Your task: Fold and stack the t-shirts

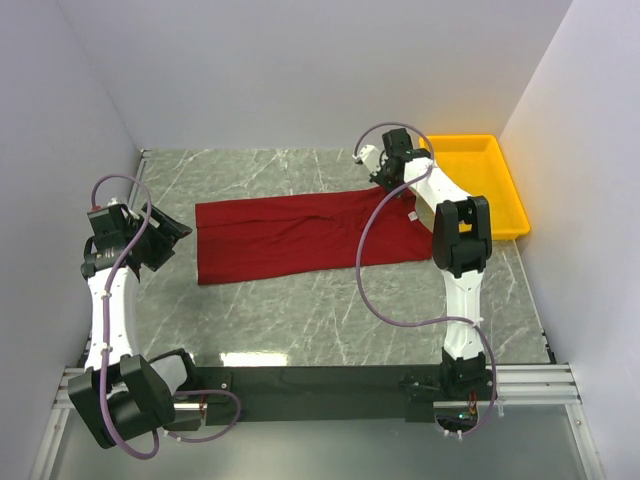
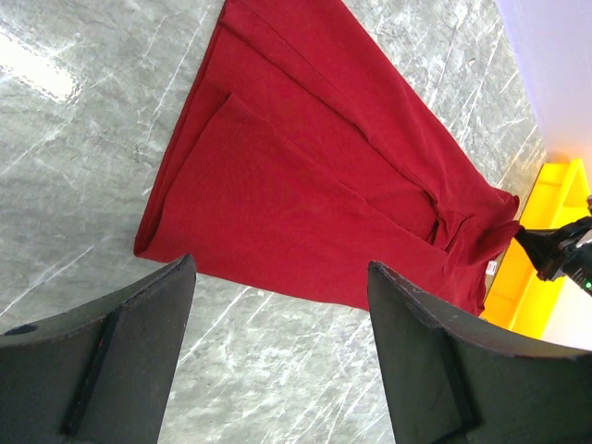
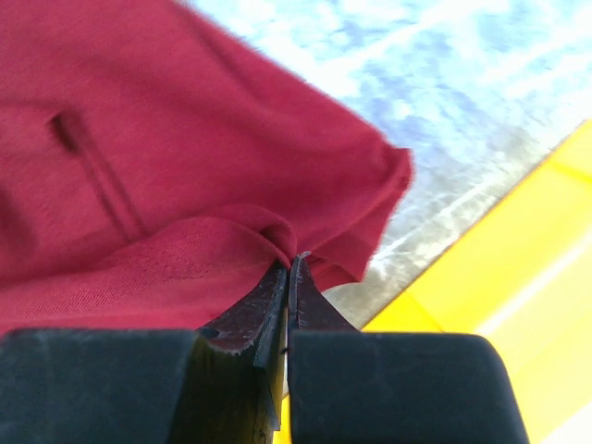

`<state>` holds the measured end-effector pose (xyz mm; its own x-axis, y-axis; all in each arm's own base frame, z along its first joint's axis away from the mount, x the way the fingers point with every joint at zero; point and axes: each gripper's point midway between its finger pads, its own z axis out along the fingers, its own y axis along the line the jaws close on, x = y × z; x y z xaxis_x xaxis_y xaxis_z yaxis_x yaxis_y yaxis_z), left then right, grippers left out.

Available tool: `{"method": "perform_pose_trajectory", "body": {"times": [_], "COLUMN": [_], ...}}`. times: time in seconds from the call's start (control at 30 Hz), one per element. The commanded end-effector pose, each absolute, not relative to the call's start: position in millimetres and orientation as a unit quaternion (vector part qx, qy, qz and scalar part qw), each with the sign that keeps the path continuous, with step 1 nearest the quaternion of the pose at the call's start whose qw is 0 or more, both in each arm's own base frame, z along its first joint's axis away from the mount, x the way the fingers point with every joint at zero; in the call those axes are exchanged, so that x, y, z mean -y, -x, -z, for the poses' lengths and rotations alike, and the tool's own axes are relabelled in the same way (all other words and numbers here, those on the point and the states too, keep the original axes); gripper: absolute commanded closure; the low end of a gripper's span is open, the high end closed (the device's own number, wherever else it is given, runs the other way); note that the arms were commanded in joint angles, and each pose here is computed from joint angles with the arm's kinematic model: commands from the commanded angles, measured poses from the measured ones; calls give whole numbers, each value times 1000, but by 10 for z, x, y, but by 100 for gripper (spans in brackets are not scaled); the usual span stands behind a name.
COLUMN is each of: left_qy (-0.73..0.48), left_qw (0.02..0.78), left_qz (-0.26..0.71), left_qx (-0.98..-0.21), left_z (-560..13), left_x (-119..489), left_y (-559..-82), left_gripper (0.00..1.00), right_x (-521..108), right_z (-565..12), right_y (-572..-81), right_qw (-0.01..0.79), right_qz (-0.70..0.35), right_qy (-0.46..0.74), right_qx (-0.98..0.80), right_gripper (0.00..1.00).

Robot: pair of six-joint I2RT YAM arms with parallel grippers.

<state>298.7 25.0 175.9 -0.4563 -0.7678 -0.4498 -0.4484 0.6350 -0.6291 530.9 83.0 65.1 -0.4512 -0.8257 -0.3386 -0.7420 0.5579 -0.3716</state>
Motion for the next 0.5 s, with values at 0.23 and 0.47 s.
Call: {"method": "perform_pose_trajectory", "body": {"times": [0.23, 0.47], "left_qy": [364, 364], "left_qw": [383, 382], "left_qz": [221, 220], "left_qx": [-820, -820], "left_z": [-1813, -1805], "left_x": [-261, -264], "left_y": [-3016, -3014], "left_gripper": [20, 20], "right_x": [-777, -867], "right_z": [-858, -1029], "right_y": [-5722, -5665], "right_qw": [318, 334], "right_qz": [150, 130], "right_qy": [372, 383], "right_qx": [-859, -851], "right_gripper": [92, 37]}}
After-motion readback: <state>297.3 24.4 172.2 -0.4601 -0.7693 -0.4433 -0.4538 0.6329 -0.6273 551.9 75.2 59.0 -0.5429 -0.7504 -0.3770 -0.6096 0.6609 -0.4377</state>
